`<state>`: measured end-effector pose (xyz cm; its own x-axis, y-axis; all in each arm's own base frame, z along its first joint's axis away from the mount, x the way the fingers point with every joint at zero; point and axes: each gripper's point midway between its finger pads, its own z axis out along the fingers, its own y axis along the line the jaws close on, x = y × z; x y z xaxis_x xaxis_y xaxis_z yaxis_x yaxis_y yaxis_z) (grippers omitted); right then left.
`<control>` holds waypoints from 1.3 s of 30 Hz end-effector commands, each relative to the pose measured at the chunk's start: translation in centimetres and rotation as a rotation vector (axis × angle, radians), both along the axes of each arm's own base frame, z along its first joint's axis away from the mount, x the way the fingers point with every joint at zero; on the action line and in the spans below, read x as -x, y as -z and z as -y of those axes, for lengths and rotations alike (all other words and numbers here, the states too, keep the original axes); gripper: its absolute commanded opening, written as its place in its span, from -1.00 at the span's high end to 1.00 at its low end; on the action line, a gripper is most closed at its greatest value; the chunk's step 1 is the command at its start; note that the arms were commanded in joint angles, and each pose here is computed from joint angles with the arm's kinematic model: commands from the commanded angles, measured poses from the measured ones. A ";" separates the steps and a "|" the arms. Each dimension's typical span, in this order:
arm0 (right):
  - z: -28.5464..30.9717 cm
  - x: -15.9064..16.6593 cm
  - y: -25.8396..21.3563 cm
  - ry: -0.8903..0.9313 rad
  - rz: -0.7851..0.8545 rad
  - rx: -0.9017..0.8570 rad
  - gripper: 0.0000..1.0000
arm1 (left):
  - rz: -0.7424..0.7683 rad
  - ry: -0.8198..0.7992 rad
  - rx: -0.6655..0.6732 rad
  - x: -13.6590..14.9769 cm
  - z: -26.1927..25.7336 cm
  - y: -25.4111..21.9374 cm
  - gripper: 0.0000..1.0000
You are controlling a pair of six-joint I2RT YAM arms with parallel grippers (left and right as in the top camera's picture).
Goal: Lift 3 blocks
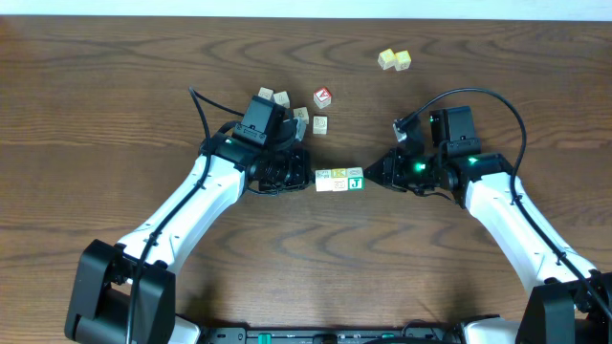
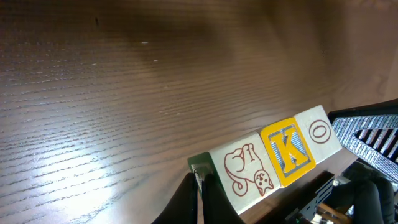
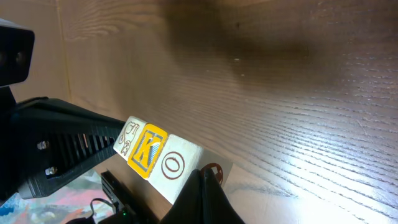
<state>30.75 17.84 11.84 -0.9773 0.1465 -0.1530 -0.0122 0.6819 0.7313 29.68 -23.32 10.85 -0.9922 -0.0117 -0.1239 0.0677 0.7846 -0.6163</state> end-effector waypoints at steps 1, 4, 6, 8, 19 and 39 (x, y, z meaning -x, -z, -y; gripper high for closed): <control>-2.8 2.0 -1.6 -0.096 -0.021 -0.095 0.98 | 0.040 0.077 0.137 0.4 2.7 -3.9 0.86; -2.6 2.1 -1.4 -0.091 -0.029 -0.085 0.98 | 0.040 0.077 0.137 0.4 2.7 -3.9 0.86; -2.6 2.1 -1.4 -0.093 -0.026 -0.084 0.98 | 0.040 0.077 0.137 0.4 2.7 -3.9 0.86; -2.6 2.1 -1.4 -0.093 -0.026 -0.084 0.98 | 0.040 0.077 0.137 0.4 2.7 -3.9 0.86; -2.6 2.1 -1.4 -0.093 -0.026 -0.084 0.98 | 0.040 0.077 0.136 0.4 2.7 -3.9 0.85; -2.7 2.1 -1.4 -0.090 -0.033 -0.090 0.98 | 0.040 0.077 0.137 0.4 2.7 -3.9 0.86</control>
<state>30.51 17.62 11.54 -0.9788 0.1503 -0.1392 0.0038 0.6926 0.7213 29.58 -23.45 10.95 -0.9927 -0.0083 -0.1200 0.0689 0.7785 -0.6238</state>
